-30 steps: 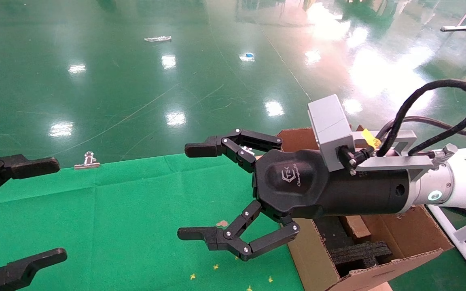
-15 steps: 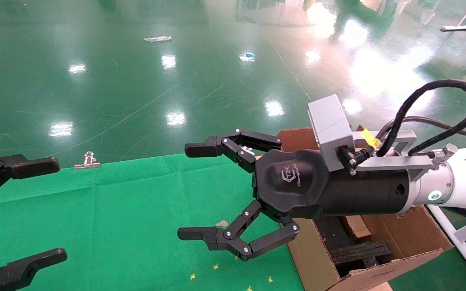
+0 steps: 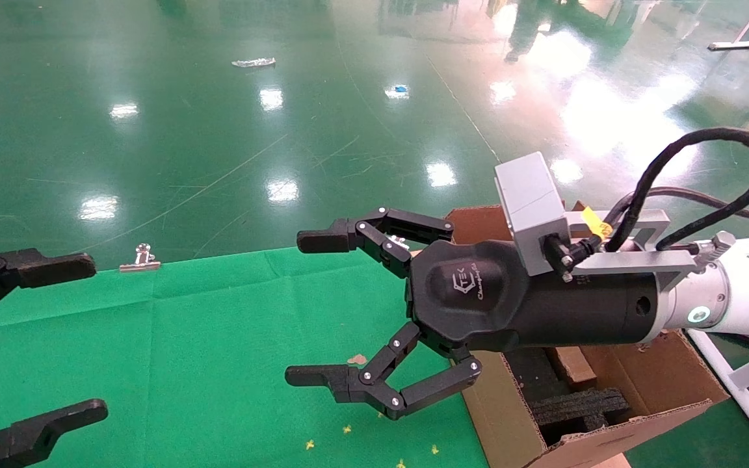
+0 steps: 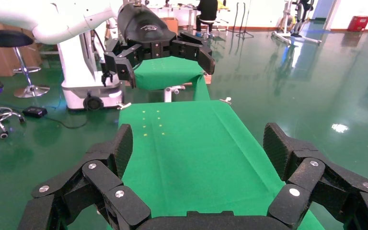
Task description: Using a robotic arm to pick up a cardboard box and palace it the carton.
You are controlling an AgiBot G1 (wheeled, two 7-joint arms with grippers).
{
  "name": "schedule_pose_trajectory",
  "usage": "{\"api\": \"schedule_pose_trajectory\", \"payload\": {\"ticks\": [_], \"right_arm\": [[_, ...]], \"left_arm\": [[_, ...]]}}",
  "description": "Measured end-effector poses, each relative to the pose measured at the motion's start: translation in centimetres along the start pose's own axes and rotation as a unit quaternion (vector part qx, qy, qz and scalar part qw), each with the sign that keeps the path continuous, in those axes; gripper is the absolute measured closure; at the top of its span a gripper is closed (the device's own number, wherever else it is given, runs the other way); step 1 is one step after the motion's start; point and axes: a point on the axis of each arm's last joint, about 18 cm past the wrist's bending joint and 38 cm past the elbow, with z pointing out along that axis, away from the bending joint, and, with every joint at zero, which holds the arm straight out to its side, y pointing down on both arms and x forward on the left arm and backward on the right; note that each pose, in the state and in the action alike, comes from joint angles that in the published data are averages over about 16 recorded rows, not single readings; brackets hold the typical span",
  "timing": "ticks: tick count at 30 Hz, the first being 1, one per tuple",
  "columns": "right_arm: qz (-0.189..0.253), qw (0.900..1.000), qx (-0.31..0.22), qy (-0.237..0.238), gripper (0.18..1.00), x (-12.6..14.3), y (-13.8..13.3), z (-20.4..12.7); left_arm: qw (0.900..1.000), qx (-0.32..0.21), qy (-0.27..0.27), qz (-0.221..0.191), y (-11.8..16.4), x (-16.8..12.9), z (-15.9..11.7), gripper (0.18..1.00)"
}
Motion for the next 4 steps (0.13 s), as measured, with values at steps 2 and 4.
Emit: {"api": "schedule_pose_trajectory", "payload": {"ticks": [2, 4], "right_arm": [[0.000, 1.000, 0.000, 0.000, 0.178, 0.00, 0.00, 0.00], [0.000, 1.000, 0.000, 0.000, 0.178, 0.00, 0.00, 0.00]], "left_arm": [[1.0000, 0.000, 0.000, 0.000, 0.00, 0.00, 0.00, 0.184], [1.0000, 0.000, 0.000, 0.000, 0.00, 0.00, 0.00, 0.184]]}}
